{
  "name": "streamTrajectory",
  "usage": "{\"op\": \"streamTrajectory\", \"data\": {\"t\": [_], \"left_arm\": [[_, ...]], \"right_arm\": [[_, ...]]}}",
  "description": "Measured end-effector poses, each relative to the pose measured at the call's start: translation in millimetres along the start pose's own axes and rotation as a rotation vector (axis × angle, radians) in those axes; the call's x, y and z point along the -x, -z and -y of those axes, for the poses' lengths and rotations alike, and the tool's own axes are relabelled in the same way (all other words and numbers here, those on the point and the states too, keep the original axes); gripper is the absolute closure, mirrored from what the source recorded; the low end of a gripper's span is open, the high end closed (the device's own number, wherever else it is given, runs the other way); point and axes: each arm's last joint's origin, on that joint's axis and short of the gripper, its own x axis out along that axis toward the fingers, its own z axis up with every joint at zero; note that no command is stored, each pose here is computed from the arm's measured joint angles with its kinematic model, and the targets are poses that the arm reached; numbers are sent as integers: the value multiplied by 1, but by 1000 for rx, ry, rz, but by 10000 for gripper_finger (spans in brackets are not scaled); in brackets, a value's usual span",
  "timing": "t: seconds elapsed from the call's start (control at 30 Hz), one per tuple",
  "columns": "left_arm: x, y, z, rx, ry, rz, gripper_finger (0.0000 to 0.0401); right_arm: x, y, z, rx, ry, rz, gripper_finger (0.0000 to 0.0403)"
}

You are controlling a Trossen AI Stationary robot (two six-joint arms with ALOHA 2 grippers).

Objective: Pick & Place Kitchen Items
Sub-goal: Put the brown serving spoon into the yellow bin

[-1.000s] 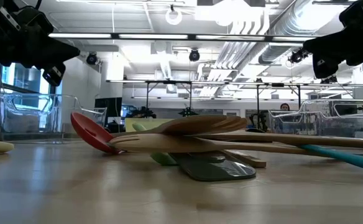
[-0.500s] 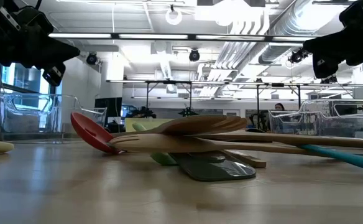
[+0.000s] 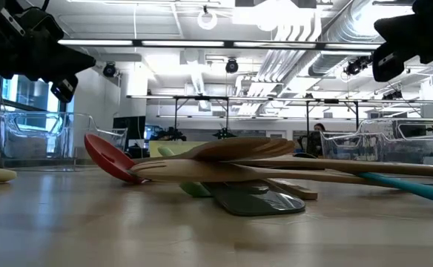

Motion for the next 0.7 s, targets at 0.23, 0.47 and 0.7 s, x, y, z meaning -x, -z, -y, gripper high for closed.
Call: {"op": "streamTrajectory", "data": {"t": [0.23, 0.47, 0.7], "left_arm": [[0, 0, 0, 38, 13, -2, 401], [0, -1, -1, 31, -45, 26, 401], [0, -2, -2, -89, -88, 45, 401]], "right_arm": [[0, -1, 1, -14, 26, 13, 400], [0, -3, 1, 8, 50, 36, 399], [0, -3, 3, 74, 105, 39, 377]]}}
